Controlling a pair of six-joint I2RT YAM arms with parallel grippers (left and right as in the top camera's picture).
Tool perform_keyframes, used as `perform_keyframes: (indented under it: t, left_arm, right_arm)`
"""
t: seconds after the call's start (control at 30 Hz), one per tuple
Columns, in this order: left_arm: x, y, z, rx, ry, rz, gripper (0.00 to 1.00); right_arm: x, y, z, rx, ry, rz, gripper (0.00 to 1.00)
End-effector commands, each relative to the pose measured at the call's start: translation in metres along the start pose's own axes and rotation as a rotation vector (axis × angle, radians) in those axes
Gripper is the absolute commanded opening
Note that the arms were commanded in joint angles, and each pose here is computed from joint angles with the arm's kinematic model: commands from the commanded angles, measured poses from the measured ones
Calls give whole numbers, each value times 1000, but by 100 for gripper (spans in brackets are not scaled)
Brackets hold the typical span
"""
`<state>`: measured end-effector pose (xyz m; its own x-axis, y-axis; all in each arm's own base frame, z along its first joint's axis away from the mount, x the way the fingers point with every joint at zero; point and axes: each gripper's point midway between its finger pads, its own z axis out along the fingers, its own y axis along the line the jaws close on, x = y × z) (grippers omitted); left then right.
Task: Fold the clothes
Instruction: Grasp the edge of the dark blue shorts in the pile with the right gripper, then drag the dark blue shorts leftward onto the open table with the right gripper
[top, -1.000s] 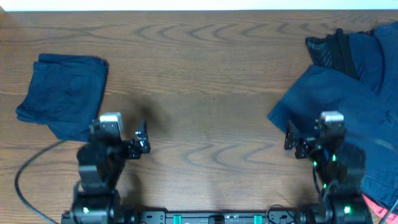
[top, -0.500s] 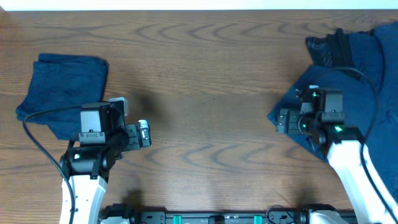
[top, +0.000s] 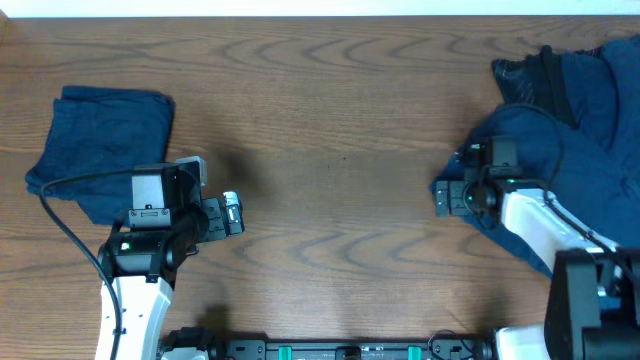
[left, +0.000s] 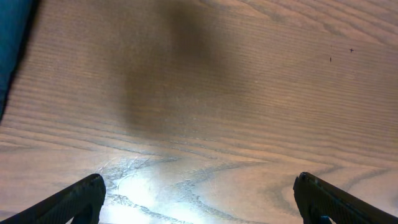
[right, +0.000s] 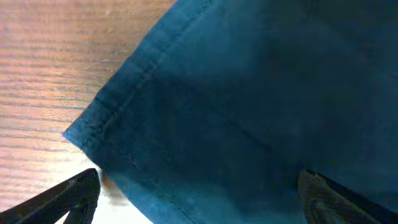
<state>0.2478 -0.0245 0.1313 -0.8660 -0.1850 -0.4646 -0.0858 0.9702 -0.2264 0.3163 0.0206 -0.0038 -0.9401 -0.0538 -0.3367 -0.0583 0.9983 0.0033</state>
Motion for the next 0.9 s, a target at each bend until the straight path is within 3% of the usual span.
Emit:
perform_keyframes:
  t: [0.0,0.13,0.2,0.27,0.33,0.4,0.67,0.87]
  left_arm:
    - [-5,-4,-4,14,-12,-4,98]
    - [-5,-4,-4,14,-11,-4,98]
    - [-5,-4,-4,13,-11,-4,98]
    - [-5,-4,-4,13,-11,-4,98]
    - [-5,-4,-4,13,-11,-4,98]
    - [-5,-4,-4,13,-11,-4,98]
    - [-5,-4,-4,14,-11,-4,98]
    - [-5,-4,-4,14,-11,-4,98]
  right_arm:
    - [-5,2,7,76,-4,-47,99]
    - [-8,-3,12,173,-20,-33,98]
    - [-8,0,15,169,-22,-16,86]
    - [-7,0,15,169,-22,14,46]
    - [-7,0,15,169,-23,36,17]
    - [-7,0,15,169,-25,54,1]
    - [-17,3,-13,152,-39,61,1]
    - [-72,70,-109,-96,-221,-76,1]
